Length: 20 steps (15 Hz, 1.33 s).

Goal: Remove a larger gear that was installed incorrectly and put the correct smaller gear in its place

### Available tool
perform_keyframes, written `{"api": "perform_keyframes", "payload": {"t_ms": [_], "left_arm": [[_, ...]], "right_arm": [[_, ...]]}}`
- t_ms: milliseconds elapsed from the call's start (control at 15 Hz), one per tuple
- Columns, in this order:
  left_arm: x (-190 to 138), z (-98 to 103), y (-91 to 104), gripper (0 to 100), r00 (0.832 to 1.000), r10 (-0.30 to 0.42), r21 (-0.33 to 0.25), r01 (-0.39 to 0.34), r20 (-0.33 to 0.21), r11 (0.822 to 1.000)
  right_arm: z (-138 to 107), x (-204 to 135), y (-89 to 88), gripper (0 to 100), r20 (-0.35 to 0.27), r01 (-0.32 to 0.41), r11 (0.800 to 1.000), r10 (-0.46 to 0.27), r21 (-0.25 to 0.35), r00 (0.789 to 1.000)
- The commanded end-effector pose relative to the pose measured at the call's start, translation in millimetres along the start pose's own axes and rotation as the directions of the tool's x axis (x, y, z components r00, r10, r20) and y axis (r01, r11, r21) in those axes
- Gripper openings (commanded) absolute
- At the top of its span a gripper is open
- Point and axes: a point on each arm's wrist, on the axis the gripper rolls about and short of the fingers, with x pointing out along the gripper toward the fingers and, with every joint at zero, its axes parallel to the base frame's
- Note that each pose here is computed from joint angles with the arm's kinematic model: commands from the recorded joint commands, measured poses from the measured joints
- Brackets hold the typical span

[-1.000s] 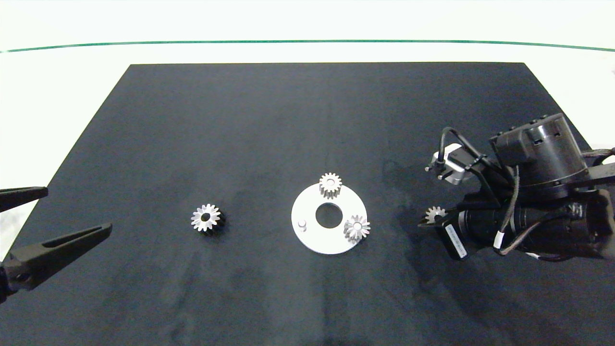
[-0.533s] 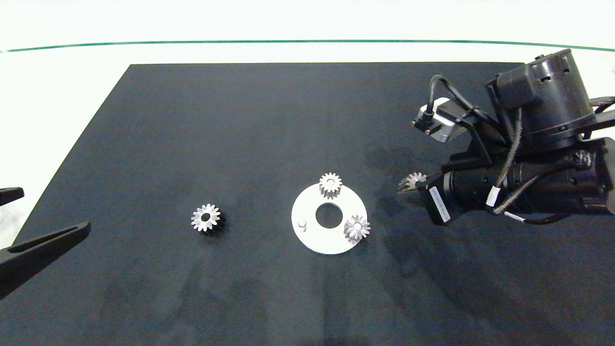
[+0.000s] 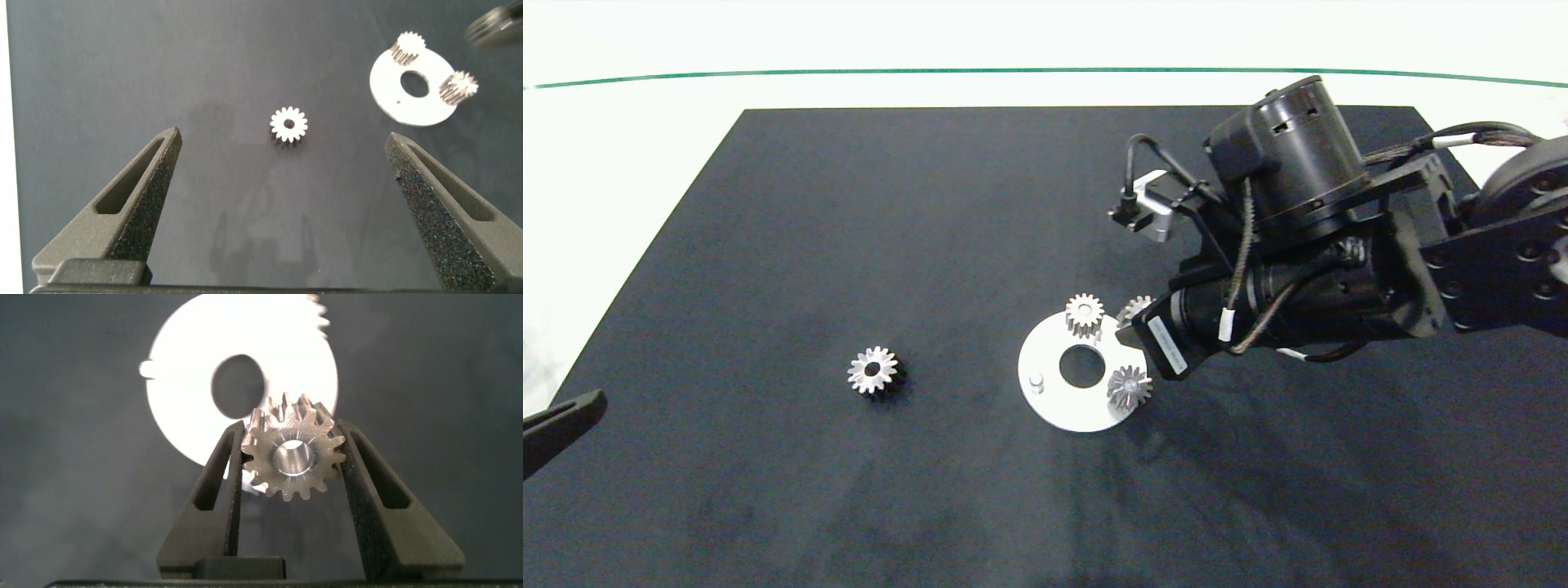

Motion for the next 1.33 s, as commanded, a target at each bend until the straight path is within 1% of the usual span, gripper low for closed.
{"api": "perform_keyframes", "payload": {"t_ms": [67,200,267,600,933,1133,1333], "left_arm": [[-5,0,-1.0,100,1.000,0.001,0.004,-0.001,0.018,1.000],[-7,0,-1.4,100,1.000,0.002,0.005,-0.002,0.024,1.000],[-8,0,-1.6,100,1.000,0.002,0.002,-0.002,0.027,1.000],[-9,0,-1.8,100,1.000,0.003,-0.003,-0.003,0.030,1.000],[-9,-1,-2.0,100,1.000,0.003,-0.008,-0.002,0.030,1.000],[-10,-1,-2.0,100,1.000,0.003,-0.009,-0.003,0.031,1.000],[-10,-1,-2.1,100,1.000,0.004,-0.009,-0.004,0.031,1.000]], "right_arm": [[11,26,26.5,28,-0.028,-0.048,0.998,0.047,-0.045,0.999],[15,31,37.1,28,-0.049,-0.074,0.995,0.070,-0.067,0.996],[16,32,41.3,28,-0.072,-0.091,0.993,0.086,-0.077,0.994],[21,44,53.4,28,-0.118,-0.114,0.988,0.103,-0.099,0.988],[24,61,60.2,28,-0.120,-0.115,0.988,0.103,-0.103,0.987],[27,67,71.5,28,-0.111,-0.129,0.985,0.116,-0.116,0.987],[24,69,73.4,28,-0.135,-0.125,0.984,0.108,-0.126,0.985]]}}
